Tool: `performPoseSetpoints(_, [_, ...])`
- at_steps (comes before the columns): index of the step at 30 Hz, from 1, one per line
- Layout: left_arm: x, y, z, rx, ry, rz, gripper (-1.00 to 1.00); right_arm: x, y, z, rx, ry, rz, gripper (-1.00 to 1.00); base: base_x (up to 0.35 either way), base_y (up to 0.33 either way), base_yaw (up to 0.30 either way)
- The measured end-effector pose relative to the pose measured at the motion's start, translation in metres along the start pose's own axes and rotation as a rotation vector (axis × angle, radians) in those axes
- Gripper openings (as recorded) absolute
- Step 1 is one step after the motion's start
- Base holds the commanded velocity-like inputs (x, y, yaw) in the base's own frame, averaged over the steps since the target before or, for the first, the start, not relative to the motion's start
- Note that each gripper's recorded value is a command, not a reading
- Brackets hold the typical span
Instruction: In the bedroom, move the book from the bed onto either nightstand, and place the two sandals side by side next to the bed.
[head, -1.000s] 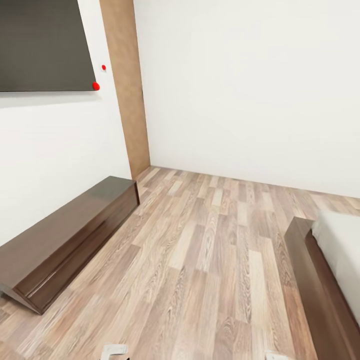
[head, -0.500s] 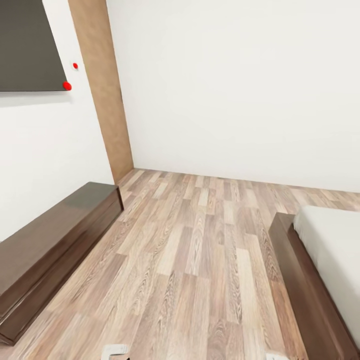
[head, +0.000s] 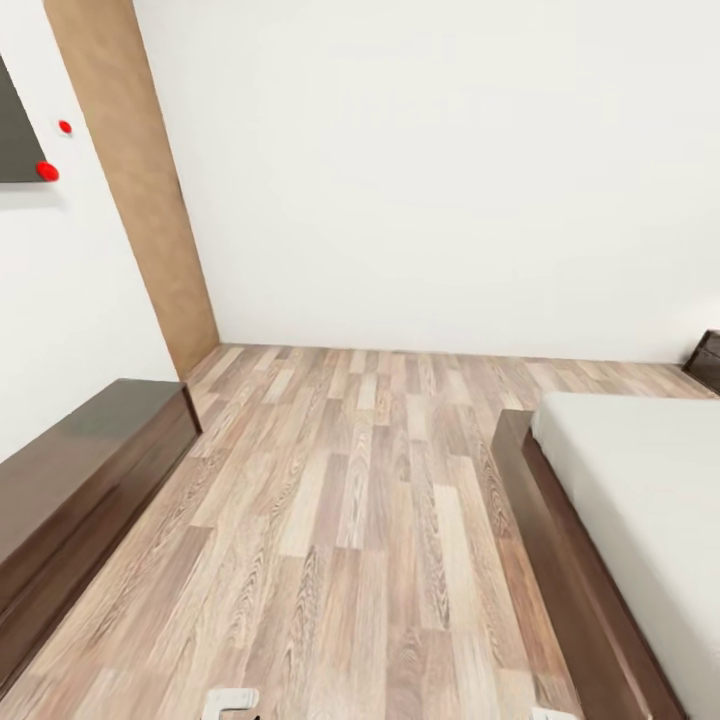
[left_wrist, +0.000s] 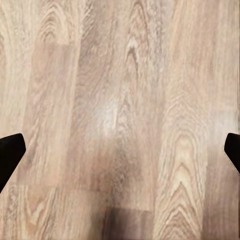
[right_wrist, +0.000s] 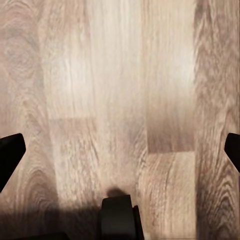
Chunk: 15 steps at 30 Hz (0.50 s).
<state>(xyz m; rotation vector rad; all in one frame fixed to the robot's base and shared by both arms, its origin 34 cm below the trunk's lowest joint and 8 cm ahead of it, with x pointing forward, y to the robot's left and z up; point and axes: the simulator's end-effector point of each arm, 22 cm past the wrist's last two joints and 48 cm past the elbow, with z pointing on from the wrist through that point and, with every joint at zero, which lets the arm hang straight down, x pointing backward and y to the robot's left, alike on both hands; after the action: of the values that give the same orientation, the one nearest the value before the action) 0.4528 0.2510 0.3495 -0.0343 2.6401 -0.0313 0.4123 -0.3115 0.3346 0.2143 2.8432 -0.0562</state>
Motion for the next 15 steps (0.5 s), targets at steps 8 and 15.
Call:
performPoseSetpoints(8, [0.0000, 0.0002, 0.0000, -0.001, 0.000, 0.000, 1.00, 0.0000, 0.0000, 0.0000, 0.000, 0.000, 0.000, 1.00, 0.000, 0.000, -0.294])
performPoseSetpoints(15, [0.0002, 0.0003, 0.0000, -0.001, 0.001, 0.000, 1.00, -0.0004, 0.0001, 0.0000, 0.000, -0.001, 0.000, 1.00, 0.002, 0.000, -0.081])
